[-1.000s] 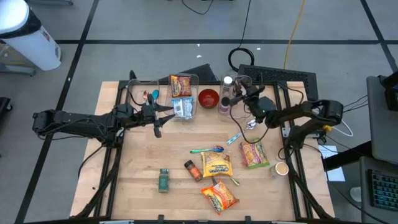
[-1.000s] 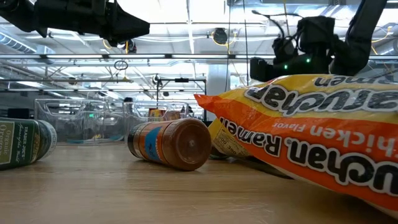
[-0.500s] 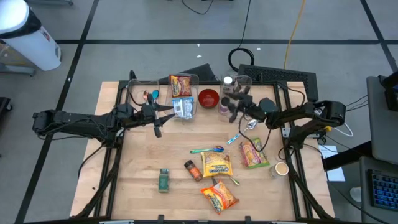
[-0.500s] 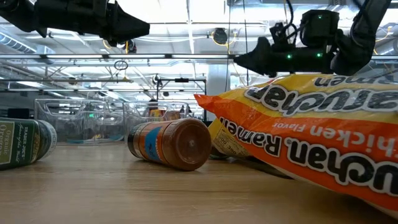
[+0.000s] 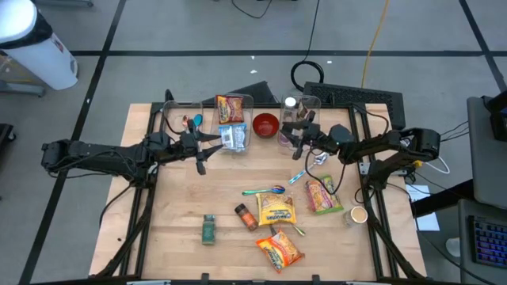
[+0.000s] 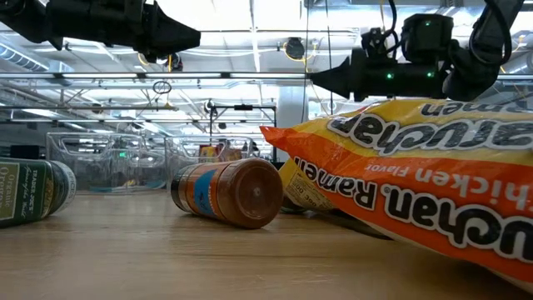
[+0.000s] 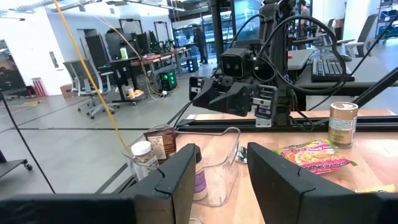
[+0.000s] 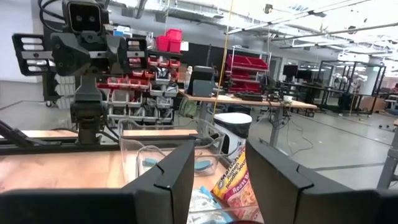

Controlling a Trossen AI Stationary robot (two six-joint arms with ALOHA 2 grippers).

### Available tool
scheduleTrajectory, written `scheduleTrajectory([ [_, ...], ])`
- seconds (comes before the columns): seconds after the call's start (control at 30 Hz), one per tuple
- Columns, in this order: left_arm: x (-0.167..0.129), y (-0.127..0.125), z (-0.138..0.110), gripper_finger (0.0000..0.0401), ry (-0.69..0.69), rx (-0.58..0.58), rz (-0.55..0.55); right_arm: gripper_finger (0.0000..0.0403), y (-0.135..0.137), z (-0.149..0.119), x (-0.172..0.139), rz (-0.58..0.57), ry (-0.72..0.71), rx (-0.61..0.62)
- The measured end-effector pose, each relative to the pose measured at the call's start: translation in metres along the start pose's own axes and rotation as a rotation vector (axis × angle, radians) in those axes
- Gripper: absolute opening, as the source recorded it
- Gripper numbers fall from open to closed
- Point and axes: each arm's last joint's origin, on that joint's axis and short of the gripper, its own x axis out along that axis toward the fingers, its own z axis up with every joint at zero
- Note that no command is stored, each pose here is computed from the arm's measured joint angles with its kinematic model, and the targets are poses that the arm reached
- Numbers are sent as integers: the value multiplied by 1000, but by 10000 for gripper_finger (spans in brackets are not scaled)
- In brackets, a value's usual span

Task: Pick & Place Food Item
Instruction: Put the white spoon into the left transparent bin

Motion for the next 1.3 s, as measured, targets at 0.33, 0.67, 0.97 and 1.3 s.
scheduleTrajectory([
  [0.33, 0, 0, 0, 152, -1, 0, 0, 135, 0, -1, 0, 1, 15, 1],
  [0.67, 0, 0, 0, 152, 0, 0, 0, 134, 0, -1, 0, 2, 15, 1],
  [0.97, 0, 0, 0, 152, 0, 0, 0, 135, 0, -1, 0, 1, 15, 1],
  [1.3, 0, 0, 0, 152, -1, 0, 0, 131, 0, -3, 0, 3, 30, 2],
])
